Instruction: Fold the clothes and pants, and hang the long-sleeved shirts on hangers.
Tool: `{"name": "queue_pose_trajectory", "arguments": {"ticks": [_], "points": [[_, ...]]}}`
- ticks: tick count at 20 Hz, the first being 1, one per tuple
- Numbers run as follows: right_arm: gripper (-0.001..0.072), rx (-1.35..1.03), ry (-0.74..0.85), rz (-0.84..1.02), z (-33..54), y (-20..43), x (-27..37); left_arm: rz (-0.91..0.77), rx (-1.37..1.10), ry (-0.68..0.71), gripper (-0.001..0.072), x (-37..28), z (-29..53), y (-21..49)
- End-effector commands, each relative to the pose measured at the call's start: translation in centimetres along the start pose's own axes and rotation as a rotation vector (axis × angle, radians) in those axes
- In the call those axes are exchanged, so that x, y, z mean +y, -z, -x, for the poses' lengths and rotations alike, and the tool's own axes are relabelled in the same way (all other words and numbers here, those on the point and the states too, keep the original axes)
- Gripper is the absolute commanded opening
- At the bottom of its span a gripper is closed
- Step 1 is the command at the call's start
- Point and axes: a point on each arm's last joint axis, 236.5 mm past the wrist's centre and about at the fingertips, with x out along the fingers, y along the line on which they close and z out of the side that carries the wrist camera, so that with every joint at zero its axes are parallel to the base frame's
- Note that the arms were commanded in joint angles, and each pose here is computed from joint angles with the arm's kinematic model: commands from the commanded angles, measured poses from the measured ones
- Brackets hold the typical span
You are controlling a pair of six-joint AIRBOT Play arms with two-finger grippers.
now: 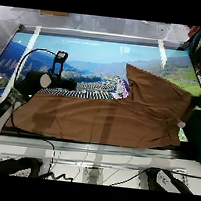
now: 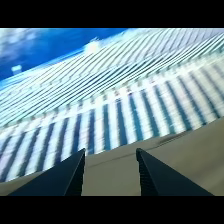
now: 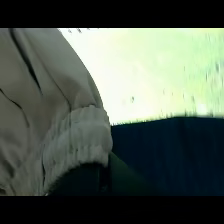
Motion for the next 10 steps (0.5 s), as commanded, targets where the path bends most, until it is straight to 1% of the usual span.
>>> {"name": "queue_pose_trajectory", "arguments": {"ticks": [1,4,6,7,10], "points": [[0.0025,0.159,0.027,-0.178,0.5,6.5,-4.5,0.147,-0.090,0.177,0.0377,-5.2,-1.3,-2.2],[0.0025,0.191,0.049,-0.248,0.0,9.1,-6.2,0.214,-0.083,0.275,0.0484,-9.4,-2.9,-1.9],[0.0026,0.199,0.051,-0.262,-0.5,9.8,-6.3,0.288,-0.058,0.352,0.0488,-12.3,-4.1,-1.6],[0.0025,0.199,0.048,-0.263,-0.7,9.9,-6.2,0.309,-0.048,0.395,0.0511,-13.9,-4.6,-1.8],[0.0025,0.167,0.019,-0.287,-1.3,9.4,-5.4,0.367,-0.027,0.557,0.0512,-19.3,-5.9,-3.3]]}}
